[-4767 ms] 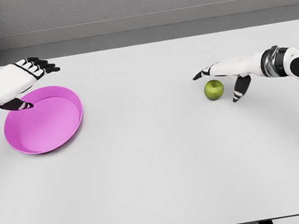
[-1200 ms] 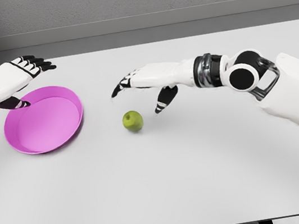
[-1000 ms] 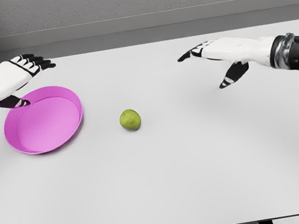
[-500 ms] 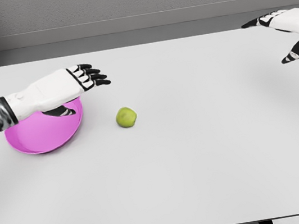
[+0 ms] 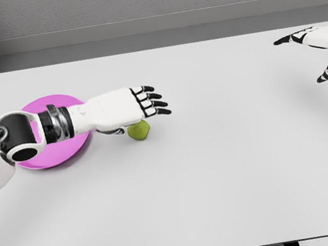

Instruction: Put the apple on the plate with both arms

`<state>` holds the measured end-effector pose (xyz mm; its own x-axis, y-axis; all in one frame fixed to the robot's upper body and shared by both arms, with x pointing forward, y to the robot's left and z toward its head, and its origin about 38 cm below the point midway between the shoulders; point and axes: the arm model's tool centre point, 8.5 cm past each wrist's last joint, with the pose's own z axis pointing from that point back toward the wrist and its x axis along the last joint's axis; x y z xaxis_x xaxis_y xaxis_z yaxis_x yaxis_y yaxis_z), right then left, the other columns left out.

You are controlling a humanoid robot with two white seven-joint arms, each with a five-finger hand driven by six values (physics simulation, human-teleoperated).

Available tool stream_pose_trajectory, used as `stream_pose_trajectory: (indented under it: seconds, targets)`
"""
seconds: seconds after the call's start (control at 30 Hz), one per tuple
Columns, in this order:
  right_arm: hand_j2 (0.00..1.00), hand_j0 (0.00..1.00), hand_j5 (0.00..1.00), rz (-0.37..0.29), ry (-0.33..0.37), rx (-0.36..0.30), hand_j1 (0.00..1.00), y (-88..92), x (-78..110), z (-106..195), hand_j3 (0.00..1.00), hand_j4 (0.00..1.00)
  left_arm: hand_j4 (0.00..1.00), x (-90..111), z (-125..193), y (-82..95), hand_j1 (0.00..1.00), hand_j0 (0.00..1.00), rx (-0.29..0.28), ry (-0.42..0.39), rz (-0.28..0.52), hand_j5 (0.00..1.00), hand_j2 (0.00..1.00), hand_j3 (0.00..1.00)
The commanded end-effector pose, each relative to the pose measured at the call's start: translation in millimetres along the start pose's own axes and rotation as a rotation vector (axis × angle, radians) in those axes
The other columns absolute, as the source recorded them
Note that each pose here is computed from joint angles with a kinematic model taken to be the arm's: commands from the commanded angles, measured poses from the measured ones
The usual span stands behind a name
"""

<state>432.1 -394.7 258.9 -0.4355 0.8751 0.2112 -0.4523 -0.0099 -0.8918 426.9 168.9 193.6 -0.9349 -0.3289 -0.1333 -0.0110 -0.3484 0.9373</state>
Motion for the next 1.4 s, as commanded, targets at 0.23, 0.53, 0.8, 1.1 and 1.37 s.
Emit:
stream_pose_trajectory:
  seconds: [0.23, 0.53, 0.8, 1.1, 1.37]
  targets:
    - [1.0, 1.0, 1.0, -0.004, 0.001, -0.001, 1.0, -0.1, -0.6, 0.4, 1.0, 1.0, 1.0, -1.8, -4.6, -10.4, 1.0, 1.0, -0.131, 0.015, -0.098, 1.0, 1.0, 1.0]
    - [1.0, 1.0, 1.0, -0.004, 0.001, 0.001, 1.0, 0.4, -0.5, 0.1, 1.0, 1.0, 1.0, -12.0, -8.6, -16.2, 1.0, 1.0, -0.178, 0.021, -0.082, 1.0, 1.0, 1.0]
    - [1.0, 1.0, 1.0, 0.006, -0.033, 0.01, 1.0, 4.1, 11.2, -6.7, 1.0, 1.0, 1.0, -5.6, -11.6, -18.4, 1.0, 1.0, -0.181, -0.017, 0.002, 1.0, 1.0, 1.0]
    - [1.0, 1.0, 1.0, 0.0, -0.021, 0.001, 1.0, 1.4, 6.6, -4.5, 1.0, 1.0, 0.95, -3.2, -25.6, -27.8, 0.95, 0.95, -0.216, -0.032, 0.039, 0.95, 0.95, 0.95]
    - [1.0, 1.0, 1.0, 0.01, -0.025, 0.008, 1.0, 2.6, 9.3, -3.1, 1.0, 1.0, 0.86, -7.2, -24.4, -26.5, 0.86, 0.86, -0.223, -0.024, 0.036, 0.86, 0.86, 0.86]
